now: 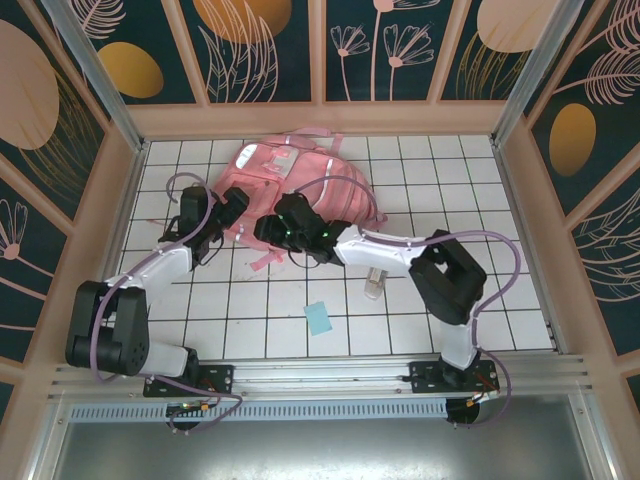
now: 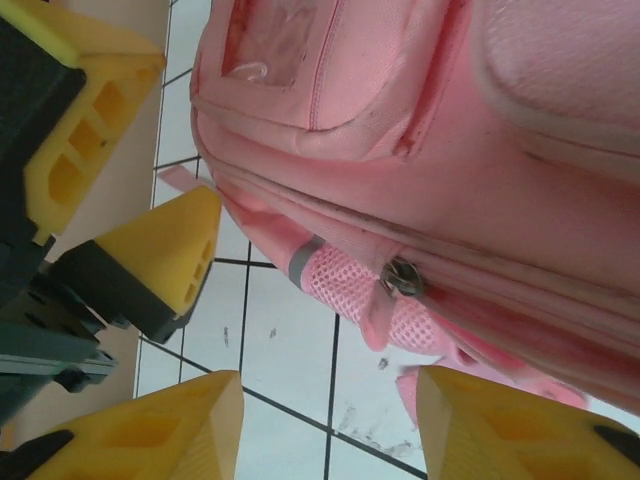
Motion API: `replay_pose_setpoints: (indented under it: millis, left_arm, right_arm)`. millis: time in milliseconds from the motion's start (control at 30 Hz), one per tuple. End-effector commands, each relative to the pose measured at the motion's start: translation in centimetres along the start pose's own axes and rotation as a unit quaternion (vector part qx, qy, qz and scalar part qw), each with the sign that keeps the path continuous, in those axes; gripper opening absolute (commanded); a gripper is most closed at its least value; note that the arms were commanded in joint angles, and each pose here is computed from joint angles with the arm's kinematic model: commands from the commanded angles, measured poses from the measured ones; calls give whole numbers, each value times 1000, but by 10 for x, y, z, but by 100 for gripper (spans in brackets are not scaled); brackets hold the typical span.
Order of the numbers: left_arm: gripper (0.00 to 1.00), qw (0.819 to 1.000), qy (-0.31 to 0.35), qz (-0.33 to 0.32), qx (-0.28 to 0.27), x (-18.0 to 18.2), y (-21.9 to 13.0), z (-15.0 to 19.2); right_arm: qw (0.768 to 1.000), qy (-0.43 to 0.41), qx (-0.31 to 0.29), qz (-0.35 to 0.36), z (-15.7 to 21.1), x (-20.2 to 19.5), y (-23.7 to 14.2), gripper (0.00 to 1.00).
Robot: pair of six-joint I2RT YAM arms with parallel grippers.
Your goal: Pack the student bag
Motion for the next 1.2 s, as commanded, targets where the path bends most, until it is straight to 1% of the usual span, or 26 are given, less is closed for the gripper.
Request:
replay_pose_setpoints:
  millis: [0,100,167,233,433,500,567,667,700,867,1000,1167]
  left_arm:
    - [91,999,-38,15,-23,9,11,4]
    - [83,998,-48,32,-19,13,18,10]
    - [78,998,-50,40,-20,15,20,13]
    - [75,997,-55,48,-18,17,21,16]
    - [74,996,-66,65,-7,19,21,21]
    - [74,995,-71,70,-6,19,20,22]
    - [74,994,-78,74,-5,20,19,24]
    - [74,993,-86,78,-3,22,17,27]
    - [74,993,-88,79,-3,23,16,28]
    - [74,993,-90,79,-6,23,16,28]
    - [74,992,-92,84,-2,23,17,29]
    - [74,992,-92,82,-3,24,15,30]
  right_arm:
    - [998,49,28,-21,1,1,15,45]
    - [996,72,46,-14,5,-8,27,45]
    - [996,82,45,-9,6,-13,32,45]
    - [995,90,42,-7,6,-16,36,45]
    - [994,107,22,-1,0,-20,54,45]
    - [995,103,4,6,-3,-20,59,42]
    - [994,102,-16,27,-7,-22,63,41]
    - [990,78,-68,91,-9,-24,63,41]
    - [988,65,-80,113,-9,-24,62,42]
    - [976,10,-129,173,-6,-25,46,43]
    - [967,-17,-143,209,-9,-29,46,43]
    - [963,-44,-154,216,-12,-31,55,43]
Point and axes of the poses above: each hand's point on the last joint's axis, 136 mm out from that joint toward the fingers, its own y axis out along the fingers, its own x axis along the line the jaws close on, z = x × y, the point moved 10 cm from there along -y, back along the fingers, and after that the axes turned 9 degrees about y, right-handed, at the moved point
